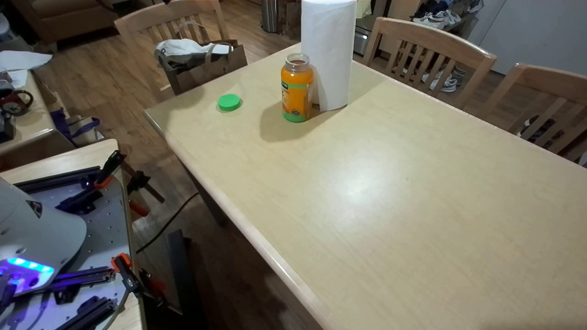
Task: Put the cap in the bag
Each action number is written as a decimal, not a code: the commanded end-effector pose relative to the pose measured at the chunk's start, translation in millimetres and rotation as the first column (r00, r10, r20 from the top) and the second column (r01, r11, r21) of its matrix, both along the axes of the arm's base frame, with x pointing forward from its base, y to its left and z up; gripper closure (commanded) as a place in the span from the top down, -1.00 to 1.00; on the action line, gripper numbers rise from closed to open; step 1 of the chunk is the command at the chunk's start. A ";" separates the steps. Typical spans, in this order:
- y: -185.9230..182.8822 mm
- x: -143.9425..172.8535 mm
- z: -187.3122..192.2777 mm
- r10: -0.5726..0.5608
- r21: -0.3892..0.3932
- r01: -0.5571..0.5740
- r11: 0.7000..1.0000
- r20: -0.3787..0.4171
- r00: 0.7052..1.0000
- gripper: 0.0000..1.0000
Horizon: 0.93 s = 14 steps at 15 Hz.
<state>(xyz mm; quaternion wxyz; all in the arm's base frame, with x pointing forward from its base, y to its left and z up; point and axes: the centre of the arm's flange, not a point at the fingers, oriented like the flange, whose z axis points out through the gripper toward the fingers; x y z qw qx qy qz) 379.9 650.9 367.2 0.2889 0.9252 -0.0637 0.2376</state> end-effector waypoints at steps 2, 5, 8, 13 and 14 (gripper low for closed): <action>-33.5 13.4 77.7 -0.116 0.167 0.096 0.981 0.116 0.987 1.00; -77.4 40.7 134.5 -0.194 0.289 0.154 0.945 0.116 0.974 1.00; -129.2 81.4 167.5 -0.254 0.364 0.233 0.902 0.010 0.967 1.00; -223.8 154.2 172.4 -0.301 0.437 0.362 0.824 -0.205 0.932 1.00; -241.9 166.2 165.7 -0.296 0.445 0.380 0.811 -0.248 0.923 1.00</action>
